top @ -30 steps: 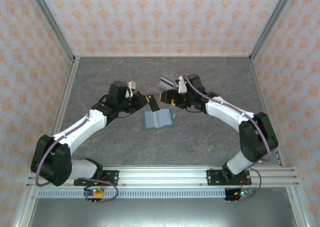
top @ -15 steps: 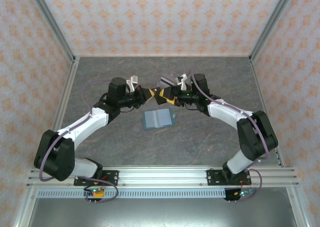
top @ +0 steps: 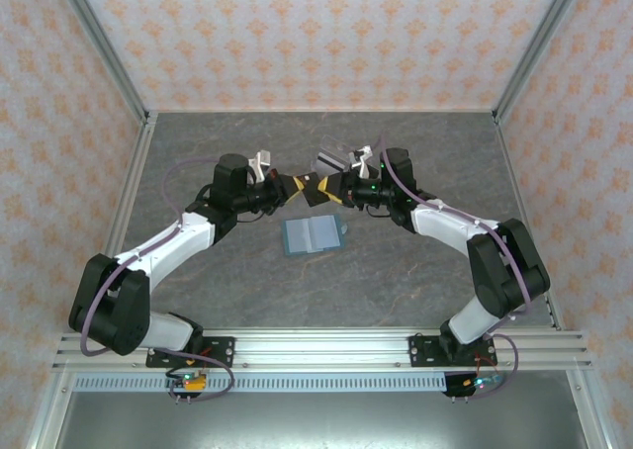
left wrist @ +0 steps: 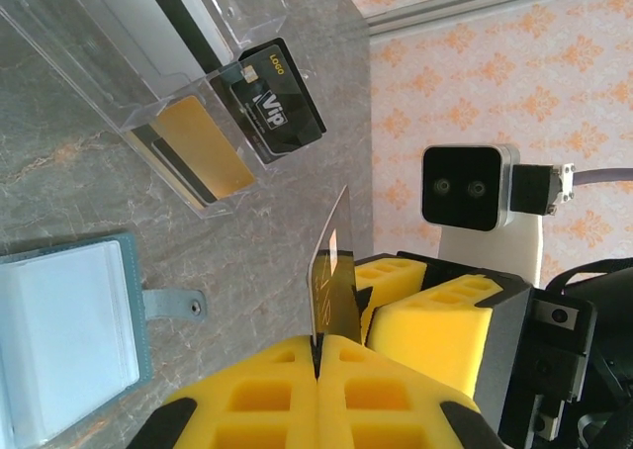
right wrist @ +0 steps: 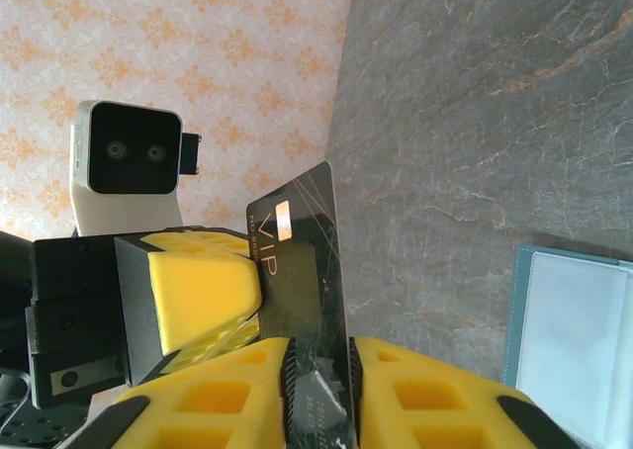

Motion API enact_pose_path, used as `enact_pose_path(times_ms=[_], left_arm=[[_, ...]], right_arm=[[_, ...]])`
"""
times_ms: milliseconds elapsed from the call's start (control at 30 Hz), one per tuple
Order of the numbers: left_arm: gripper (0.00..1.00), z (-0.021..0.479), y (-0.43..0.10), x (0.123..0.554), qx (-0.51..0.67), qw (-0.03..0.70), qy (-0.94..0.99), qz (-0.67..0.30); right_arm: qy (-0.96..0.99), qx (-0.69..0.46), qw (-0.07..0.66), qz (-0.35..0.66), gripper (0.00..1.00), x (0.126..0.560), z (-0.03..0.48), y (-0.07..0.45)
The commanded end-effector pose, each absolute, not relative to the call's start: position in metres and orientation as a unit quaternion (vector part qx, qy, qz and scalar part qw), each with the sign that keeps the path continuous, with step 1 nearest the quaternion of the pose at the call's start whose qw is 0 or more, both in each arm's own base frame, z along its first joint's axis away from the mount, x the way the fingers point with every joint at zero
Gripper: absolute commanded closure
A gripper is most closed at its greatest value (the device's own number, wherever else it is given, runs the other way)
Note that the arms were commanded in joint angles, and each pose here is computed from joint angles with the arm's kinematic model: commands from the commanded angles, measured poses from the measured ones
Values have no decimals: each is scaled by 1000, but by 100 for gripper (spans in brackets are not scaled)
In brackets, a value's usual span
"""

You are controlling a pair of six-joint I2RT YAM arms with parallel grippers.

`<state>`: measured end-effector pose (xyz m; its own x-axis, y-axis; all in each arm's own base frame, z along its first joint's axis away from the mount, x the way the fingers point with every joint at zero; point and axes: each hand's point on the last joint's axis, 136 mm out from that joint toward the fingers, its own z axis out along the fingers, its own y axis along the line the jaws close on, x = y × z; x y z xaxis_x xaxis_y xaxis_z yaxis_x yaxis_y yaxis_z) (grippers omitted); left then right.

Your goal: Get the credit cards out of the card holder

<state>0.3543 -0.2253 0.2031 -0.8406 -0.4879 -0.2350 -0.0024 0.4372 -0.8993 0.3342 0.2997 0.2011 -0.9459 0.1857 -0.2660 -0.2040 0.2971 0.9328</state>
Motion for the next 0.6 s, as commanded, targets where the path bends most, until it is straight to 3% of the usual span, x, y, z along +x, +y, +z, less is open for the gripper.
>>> enact_pose_path(times_ms=[0,167,233,400,567], left_arm=[[96,203,-227,355,-148,236,807,-520],[94,199,-227,355,-152,231,808,-520],[87,195,-224,354,-157,229,815,-509],[40,167,-190,351,-198,244,860,-402],[16,143,-144,342,-234,265,897,-265]], right_arm=[[768,-31,178,615,81,332,218,303],[768,-31,183,613,95,334,218,304],[776,-34,188,602,99,336,215,302],[822,-53,251,508,100,350,206,284],[863,-105,355,343,100,374,214,246]])
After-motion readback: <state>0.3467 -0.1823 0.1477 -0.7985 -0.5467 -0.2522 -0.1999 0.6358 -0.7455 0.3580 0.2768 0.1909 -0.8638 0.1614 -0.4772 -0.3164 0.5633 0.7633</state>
